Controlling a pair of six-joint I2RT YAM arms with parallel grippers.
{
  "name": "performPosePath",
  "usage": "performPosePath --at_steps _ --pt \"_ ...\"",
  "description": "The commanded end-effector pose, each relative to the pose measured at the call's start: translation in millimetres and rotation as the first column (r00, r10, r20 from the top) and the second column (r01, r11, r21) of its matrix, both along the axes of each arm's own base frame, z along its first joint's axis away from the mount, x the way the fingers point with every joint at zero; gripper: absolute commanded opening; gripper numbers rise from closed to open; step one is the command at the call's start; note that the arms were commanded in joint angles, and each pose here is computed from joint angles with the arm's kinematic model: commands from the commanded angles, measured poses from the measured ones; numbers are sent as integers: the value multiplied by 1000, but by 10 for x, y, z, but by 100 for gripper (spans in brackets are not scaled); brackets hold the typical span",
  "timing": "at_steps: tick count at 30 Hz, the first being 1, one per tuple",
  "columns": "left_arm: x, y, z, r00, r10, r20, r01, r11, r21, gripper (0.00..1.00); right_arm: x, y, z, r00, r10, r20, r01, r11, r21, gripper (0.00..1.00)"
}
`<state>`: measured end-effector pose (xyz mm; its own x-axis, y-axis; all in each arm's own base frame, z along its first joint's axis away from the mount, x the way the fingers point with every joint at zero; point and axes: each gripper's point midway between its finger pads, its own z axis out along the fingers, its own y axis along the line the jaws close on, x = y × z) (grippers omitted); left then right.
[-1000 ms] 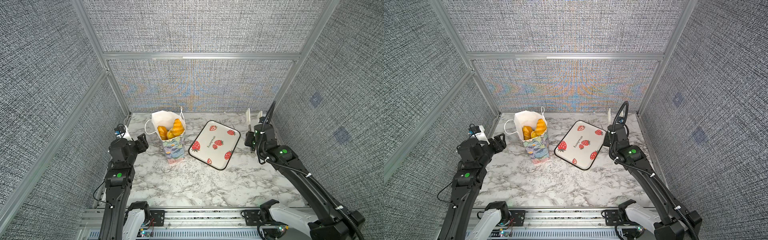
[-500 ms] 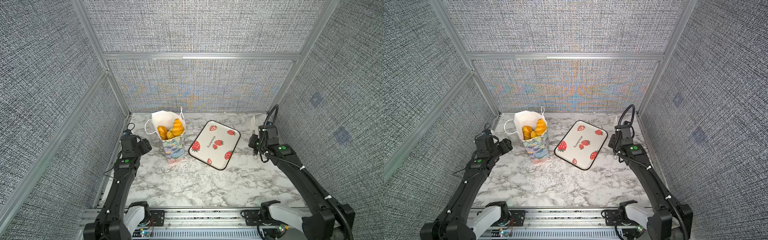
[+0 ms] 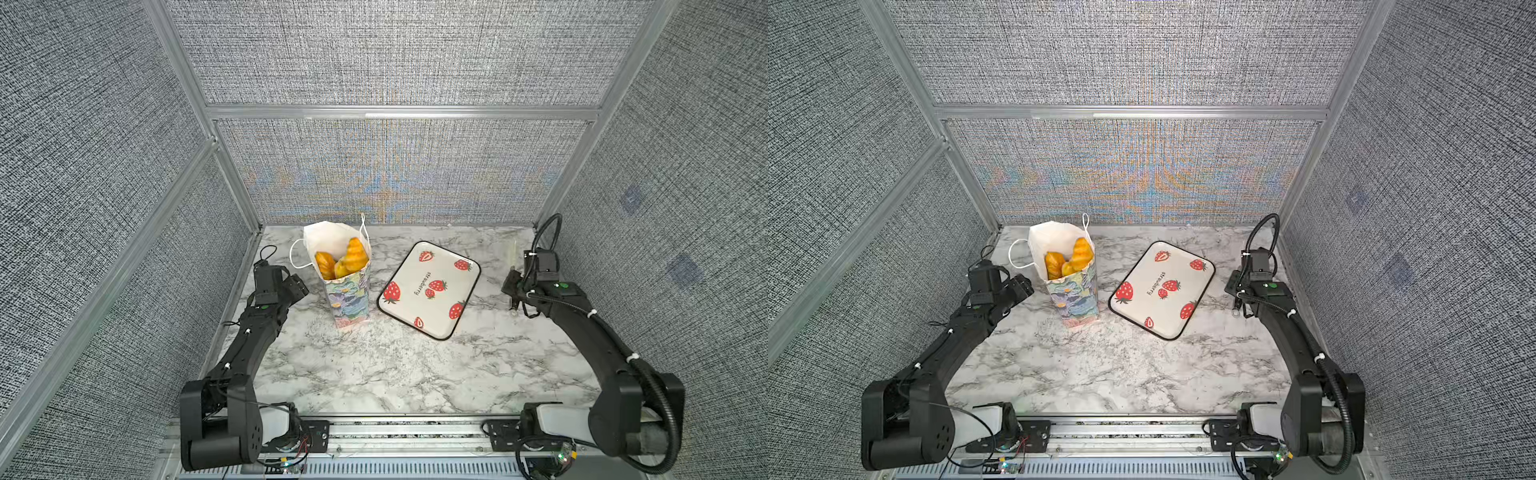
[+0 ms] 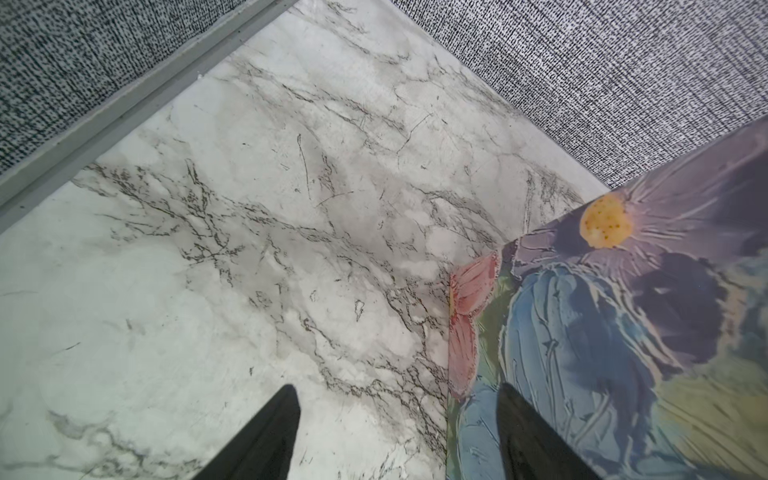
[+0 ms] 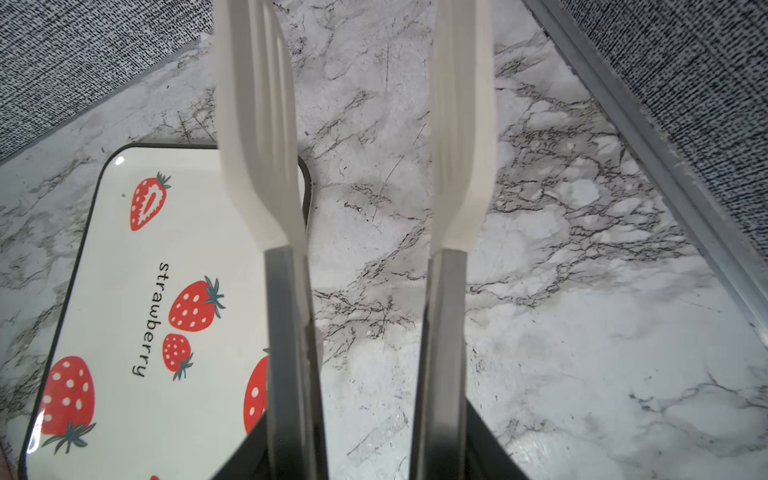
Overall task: Place the fake bread into the paper bag
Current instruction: 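Move the right-held tongs past the tray while the left gripper releases the bag, then lower the tongs onto the table beside the tray and open the right gripper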
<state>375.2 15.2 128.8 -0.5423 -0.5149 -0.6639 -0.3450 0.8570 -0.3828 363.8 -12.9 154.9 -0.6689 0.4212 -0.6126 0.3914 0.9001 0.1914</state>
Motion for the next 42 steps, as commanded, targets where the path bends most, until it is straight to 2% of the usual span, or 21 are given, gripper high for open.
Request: performPosePath --at_steps 1,7,20,25,42 --pt "182 61 56 997 9 70 -12 999 38 74 140 1 -82 1000 1 4 -1 999 44 48" --pt "279 163 -154 997 42 68 -48 995 85 73 268 -77 -423 994 -17 -104 25 997 74 47" --pt "575 160 -251 994 -18 112 1 988 153 71 500 -135 -943 968 -19 -249 30 999 41 47" --pt "665 53 -256 991 -58 122 45 994 104 71 588 -176 -1066 960 -26 -278 32 999 18 47" --pt "552 60 -228 989 -59 139 42 992 121 71 887 -219 -1292 941 -5 -338 -8 999 -37 47"
